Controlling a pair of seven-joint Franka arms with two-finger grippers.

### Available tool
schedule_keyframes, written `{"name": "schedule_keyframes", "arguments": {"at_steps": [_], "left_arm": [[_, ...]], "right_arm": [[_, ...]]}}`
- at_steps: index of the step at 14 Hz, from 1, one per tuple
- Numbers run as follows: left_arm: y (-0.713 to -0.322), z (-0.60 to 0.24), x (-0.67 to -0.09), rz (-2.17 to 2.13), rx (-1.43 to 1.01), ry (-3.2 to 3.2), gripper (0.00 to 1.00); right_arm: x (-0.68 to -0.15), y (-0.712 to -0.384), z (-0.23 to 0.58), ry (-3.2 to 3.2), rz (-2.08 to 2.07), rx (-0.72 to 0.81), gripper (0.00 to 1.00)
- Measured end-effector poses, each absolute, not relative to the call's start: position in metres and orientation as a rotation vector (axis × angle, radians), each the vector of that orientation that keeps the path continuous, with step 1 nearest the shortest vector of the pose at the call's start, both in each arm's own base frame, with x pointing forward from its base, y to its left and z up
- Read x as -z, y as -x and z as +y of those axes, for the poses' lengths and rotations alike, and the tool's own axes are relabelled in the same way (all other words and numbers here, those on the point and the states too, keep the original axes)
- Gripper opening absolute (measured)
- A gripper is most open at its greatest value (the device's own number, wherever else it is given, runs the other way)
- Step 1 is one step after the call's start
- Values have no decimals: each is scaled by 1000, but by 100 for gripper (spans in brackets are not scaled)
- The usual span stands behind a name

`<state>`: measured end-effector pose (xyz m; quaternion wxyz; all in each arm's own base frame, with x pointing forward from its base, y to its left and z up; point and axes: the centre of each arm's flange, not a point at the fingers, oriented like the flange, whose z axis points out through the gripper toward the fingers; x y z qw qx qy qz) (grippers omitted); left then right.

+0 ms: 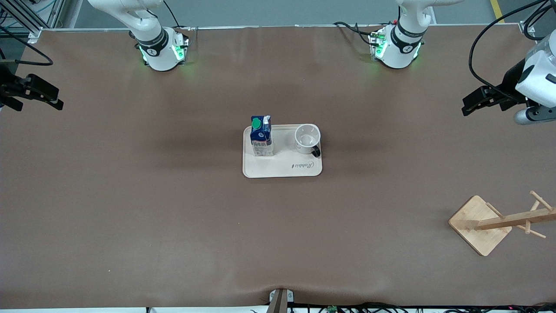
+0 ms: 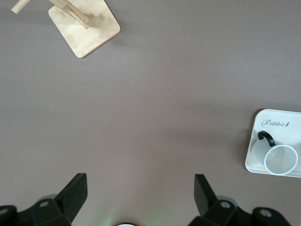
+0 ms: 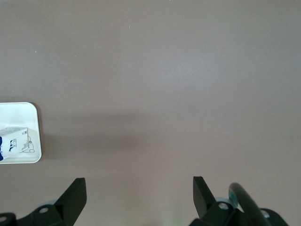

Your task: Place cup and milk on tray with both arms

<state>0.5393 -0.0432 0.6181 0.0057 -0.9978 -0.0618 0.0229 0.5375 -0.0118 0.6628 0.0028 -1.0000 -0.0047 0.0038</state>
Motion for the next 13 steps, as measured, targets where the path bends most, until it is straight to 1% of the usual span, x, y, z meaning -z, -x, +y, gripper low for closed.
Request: {"name": "schedule_keyframes", "arguments": {"at_steps": [5, 10, 13], "left_arm": [[-540, -46, -620, -184, -68, 3125, 100], [-535, -44, -644, -188, -56, 3126, 100], [-534, -43, -648, -189, -51, 3126, 100]], "right_arm": [[-665, -537, -12, 3137, -14, -6, 100], [-665, -538, -12, 3137, -13, -6, 100], [-664, -538, -12, 3137, -13, -7, 100]]}}
